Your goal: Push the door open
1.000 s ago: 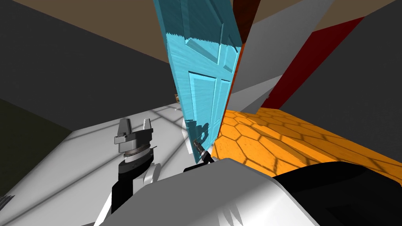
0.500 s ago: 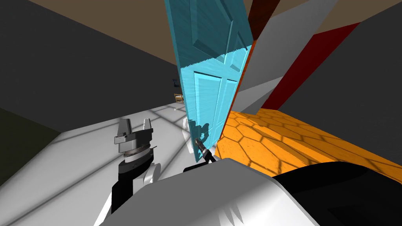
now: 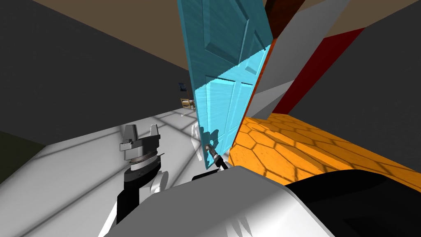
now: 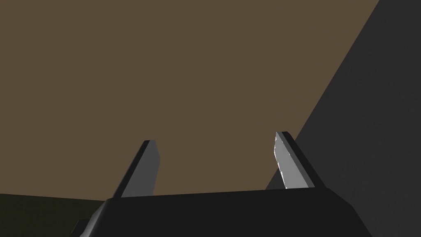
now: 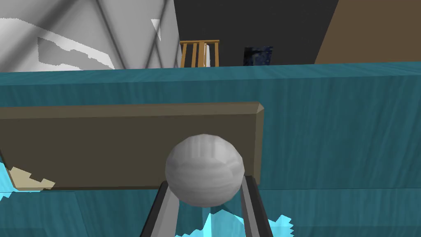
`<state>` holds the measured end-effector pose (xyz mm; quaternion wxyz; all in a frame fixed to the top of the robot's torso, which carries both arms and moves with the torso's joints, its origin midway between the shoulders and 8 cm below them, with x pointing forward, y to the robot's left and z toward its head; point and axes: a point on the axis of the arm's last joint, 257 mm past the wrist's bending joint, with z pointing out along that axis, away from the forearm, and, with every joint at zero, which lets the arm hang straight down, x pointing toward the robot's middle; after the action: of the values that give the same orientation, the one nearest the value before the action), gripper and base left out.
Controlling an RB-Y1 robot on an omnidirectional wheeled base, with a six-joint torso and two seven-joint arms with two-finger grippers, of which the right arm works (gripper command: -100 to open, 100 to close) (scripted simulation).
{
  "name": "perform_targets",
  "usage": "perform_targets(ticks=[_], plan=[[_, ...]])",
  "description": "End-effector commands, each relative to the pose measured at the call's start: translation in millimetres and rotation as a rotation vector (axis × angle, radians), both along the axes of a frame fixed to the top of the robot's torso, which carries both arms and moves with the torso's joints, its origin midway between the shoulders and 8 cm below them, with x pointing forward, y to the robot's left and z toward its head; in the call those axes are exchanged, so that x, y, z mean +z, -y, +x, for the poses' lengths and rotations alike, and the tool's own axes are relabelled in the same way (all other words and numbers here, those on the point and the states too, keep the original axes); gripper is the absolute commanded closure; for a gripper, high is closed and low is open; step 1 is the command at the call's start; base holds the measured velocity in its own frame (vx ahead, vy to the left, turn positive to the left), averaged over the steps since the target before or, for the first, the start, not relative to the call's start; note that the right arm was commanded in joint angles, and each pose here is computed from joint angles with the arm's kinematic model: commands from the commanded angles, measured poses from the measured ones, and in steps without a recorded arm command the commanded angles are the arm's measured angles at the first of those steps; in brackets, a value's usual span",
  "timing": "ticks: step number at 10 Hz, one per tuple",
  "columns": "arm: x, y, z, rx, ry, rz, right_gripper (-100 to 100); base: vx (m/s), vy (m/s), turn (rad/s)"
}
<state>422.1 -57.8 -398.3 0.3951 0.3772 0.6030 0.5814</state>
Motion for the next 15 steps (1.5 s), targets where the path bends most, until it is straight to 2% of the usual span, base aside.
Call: perform_targets(ticks=[1,2,3,6,9,10,15], plan=[[0.8,17.3,8.7,-0.039,0.003,-0.004,100,0.12,0.122,-0.073],[1.0,21.5,10.8,-0.05,0.004,-0.004,100,0.132,0.112,-0.068],[1.8,15.1,6.1,-0.036,0.001,0.004,-100,-0.107,0.019,-0.068],[3.0,11.4,4.9,-0.033,0.0,0.013,-100,-0.197,-0.039,-0.017],[6.4,1.0,2.6,-0.027,-0.004,0.037,-100,-0.262,-0.042,-0.039],[5.7,3.8,2.6,-0.028,-0.003,0.032,-100,-0.124,-0.028,-0.005],[5.1,11.5,4.0,-0.042,0.004,0.025,-100,0.178,0.074,0.025]])
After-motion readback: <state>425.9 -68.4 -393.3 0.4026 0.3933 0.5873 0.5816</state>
